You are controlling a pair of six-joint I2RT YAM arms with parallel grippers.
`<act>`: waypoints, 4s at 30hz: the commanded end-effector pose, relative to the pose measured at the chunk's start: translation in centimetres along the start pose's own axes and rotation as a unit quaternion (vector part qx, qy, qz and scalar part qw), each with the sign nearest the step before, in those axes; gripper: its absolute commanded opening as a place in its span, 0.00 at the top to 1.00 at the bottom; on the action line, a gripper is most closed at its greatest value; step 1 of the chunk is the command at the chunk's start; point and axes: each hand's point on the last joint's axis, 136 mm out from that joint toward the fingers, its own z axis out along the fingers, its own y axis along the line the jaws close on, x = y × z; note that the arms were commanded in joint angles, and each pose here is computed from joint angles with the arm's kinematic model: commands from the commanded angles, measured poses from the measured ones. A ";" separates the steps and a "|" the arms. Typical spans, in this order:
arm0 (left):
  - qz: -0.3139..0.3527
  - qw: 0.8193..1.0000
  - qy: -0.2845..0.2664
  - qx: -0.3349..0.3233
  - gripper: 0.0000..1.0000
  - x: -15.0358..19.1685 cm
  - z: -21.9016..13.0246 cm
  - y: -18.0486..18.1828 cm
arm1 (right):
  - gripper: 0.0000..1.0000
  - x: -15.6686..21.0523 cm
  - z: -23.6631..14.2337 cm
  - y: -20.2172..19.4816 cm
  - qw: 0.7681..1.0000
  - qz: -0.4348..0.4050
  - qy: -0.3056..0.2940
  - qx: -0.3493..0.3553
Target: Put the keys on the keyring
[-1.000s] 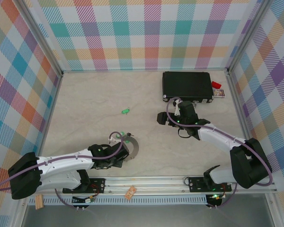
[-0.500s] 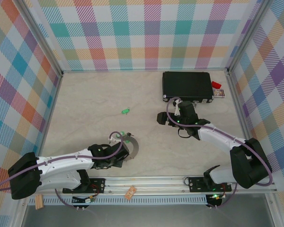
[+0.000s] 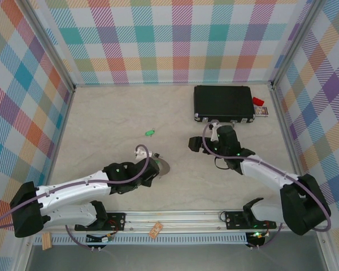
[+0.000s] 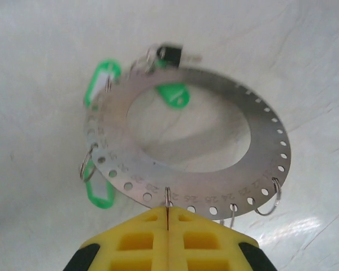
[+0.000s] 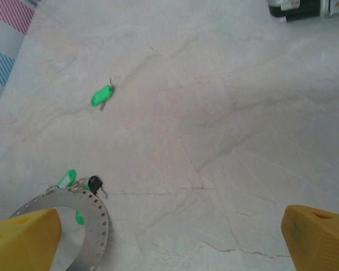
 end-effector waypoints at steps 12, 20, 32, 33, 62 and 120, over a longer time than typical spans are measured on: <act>0.116 0.972 -0.189 0.079 1.00 -13.0 -4.3 -6.6 | 0.11 -4.6 -6.8 4.8 0.991 -0.080 -0.090 -0.052; 0.132 0.932 -0.250 0.226 1.00 -16.9 -7.4 -9.3 | 0.32 -5.8 -10.2 8.6 0.985 -0.100 -0.087 -0.111; 0.166 0.879 -0.306 0.327 1.00 -18.4 -10.9 -10.5 | 0.54 -6.4 -11.4 11.1 0.974 -0.132 -0.085 -0.160; 0.168 0.876 -0.309 0.329 1.00 -18.5 -11.0 -10.5 | 0.54 -6.5 -11.4 11.3 0.973 -0.137 -0.086 -0.165; 0.155 0.829 -0.269 0.465 1.00 -19.0 -12.9 -11.3 | 0.71 -4.5 -12.0 17.2 0.916 -0.192 -0.012 -0.353; 0.156 0.800 -0.266 0.515 1.00 -19.6 -15.4 -12.4 | 0.71 -3.6 -13.0 17.4 0.884 -0.221 -0.008 -0.412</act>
